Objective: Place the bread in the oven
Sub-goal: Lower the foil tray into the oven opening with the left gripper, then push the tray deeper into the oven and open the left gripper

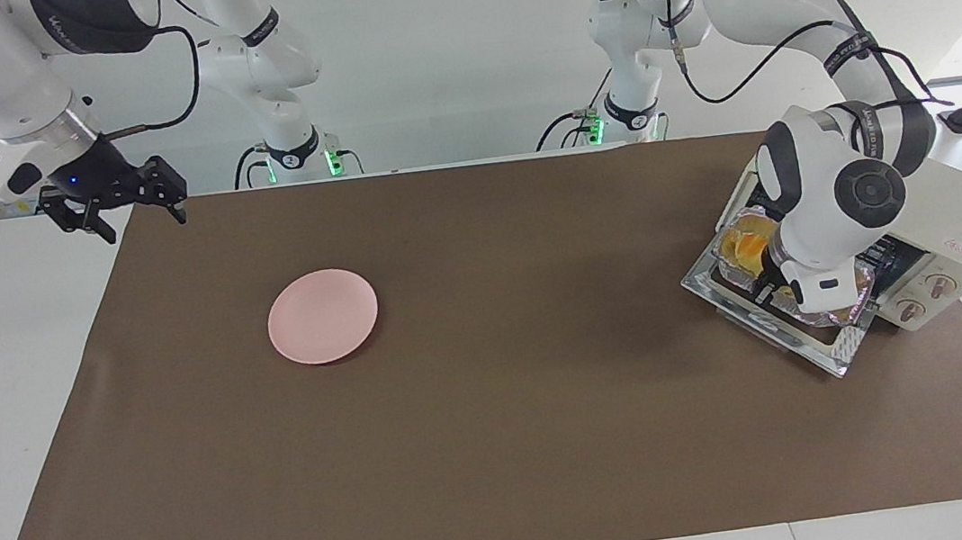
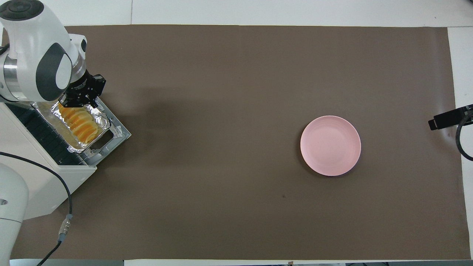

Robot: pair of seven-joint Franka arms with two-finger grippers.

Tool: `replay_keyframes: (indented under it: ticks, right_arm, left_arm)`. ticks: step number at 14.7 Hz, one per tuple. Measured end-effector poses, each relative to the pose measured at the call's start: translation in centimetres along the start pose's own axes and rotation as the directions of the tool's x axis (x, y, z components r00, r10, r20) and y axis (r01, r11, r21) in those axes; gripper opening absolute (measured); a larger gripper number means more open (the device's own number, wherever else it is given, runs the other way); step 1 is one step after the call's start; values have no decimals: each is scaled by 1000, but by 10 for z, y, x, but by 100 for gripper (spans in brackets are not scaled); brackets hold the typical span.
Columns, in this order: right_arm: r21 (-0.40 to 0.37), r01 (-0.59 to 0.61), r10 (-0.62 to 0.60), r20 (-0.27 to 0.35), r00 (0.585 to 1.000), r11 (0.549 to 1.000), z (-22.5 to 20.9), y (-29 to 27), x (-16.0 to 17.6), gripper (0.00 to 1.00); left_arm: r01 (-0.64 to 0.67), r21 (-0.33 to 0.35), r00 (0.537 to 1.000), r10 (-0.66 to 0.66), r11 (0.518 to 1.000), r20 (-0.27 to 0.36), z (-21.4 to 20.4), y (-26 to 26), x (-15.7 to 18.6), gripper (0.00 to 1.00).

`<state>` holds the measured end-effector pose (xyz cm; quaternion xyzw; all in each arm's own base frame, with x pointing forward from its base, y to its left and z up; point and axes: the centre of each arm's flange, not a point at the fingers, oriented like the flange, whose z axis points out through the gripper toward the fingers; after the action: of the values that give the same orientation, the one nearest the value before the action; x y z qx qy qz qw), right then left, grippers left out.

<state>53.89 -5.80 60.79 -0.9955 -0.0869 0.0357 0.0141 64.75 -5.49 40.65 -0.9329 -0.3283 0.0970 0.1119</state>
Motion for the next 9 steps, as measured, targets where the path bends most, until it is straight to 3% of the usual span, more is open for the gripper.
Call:
replay_keyframes:
  ticks: [9]
  right_arm:
    - [0,0,0,0,1000,1000,0,0,0,100]
  left_arm:
    - [-33,-5,999,33,999,34,3,-32,5,1]
